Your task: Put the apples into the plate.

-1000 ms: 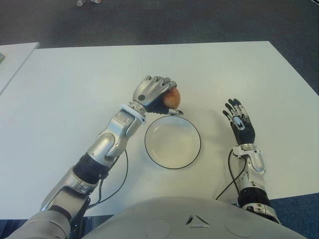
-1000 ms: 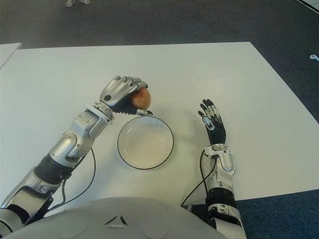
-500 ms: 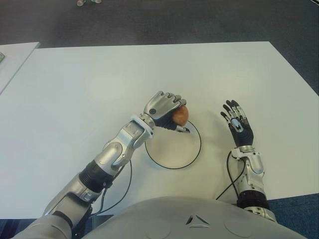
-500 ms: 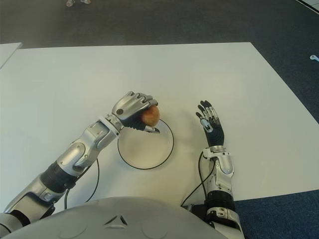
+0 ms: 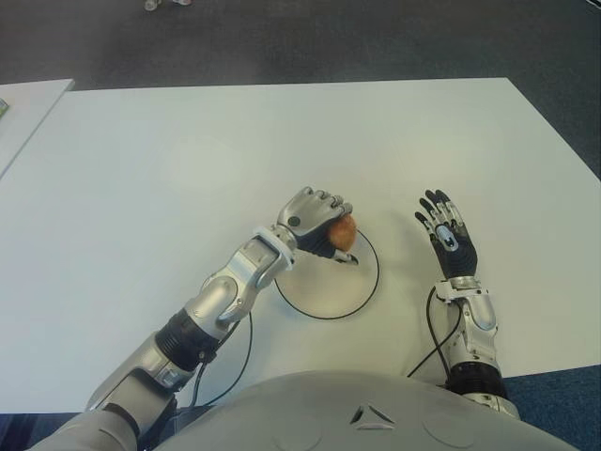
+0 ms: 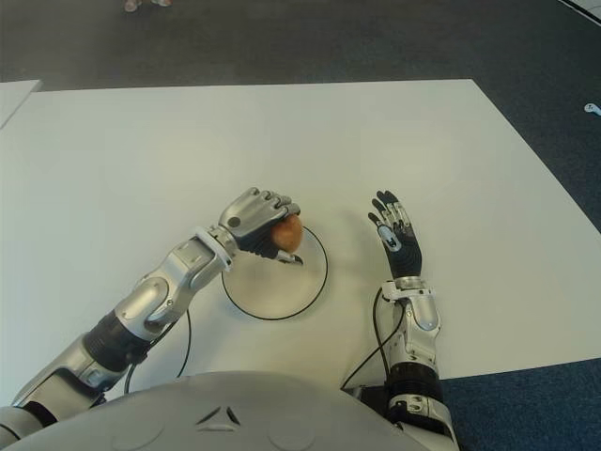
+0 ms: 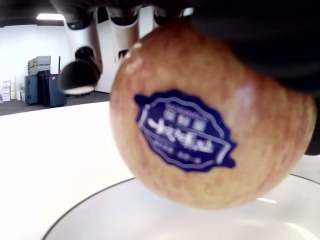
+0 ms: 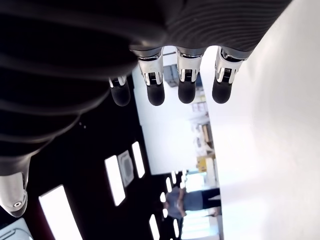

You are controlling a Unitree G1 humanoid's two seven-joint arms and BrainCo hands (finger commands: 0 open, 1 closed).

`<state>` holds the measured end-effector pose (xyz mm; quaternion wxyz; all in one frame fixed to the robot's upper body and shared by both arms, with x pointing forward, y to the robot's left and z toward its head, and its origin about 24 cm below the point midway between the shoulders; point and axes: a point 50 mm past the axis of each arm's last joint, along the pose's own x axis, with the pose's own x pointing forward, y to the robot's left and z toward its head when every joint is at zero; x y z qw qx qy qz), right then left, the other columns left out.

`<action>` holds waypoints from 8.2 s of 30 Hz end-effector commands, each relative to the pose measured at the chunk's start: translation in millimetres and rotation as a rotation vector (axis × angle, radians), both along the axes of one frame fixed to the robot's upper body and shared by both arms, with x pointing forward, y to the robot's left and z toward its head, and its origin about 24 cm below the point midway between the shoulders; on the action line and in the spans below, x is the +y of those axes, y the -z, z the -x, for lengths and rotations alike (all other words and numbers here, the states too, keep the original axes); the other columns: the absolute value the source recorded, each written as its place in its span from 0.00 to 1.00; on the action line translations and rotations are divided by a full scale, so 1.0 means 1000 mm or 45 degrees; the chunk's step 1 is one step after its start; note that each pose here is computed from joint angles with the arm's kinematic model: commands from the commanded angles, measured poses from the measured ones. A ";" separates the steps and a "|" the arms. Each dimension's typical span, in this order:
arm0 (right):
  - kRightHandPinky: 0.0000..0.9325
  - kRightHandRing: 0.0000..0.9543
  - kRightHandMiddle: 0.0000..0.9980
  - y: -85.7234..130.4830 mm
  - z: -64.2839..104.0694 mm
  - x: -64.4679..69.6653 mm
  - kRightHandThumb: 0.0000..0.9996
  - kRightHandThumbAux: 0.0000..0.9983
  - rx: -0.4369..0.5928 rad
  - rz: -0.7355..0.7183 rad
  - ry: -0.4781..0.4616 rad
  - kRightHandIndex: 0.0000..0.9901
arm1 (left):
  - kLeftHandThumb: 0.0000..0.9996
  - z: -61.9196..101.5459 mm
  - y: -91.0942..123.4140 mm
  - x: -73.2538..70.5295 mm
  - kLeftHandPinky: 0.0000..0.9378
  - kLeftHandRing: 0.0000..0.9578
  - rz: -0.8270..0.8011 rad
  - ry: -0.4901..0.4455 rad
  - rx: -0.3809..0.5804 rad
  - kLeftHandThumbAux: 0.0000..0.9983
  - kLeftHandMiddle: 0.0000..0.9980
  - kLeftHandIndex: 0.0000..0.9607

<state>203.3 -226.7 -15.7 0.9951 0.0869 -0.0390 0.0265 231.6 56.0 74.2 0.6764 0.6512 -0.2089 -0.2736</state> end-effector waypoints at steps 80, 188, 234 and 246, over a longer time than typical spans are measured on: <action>0.00 0.00 0.06 0.032 0.024 0.010 0.11 0.50 0.273 -0.090 0.111 0.07 | 0.07 0.032 0.028 0.004 0.01 0.01 -0.220 -0.004 0.114 0.30 0.01 0.01; 0.00 0.01 0.06 0.030 0.034 0.010 0.10 0.48 0.305 -0.104 0.114 0.08 | 0.15 0.060 0.005 0.078 0.01 0.00 1.324 -0.775 0.152 0.23 0.00 0.00; 0.00 0.02 0.08 0.024 0.044 0.007 0.12 0.48 0.304 -0.119 0.052 0.08 | 0.06 0.114 0.090 0.068 0.00 0.00 2.185 -1.073 0.504 0.26 0.04 0.21; 0.00 0.00 0.05 0.006 0.048 0.009 0.08 0.47 0.182 -0.065 -0.113 0.05 | 0.04 0.130 0.085 0.044 0.03 0.00 1.960 -1.169 0.515 0.24 0.01 0.06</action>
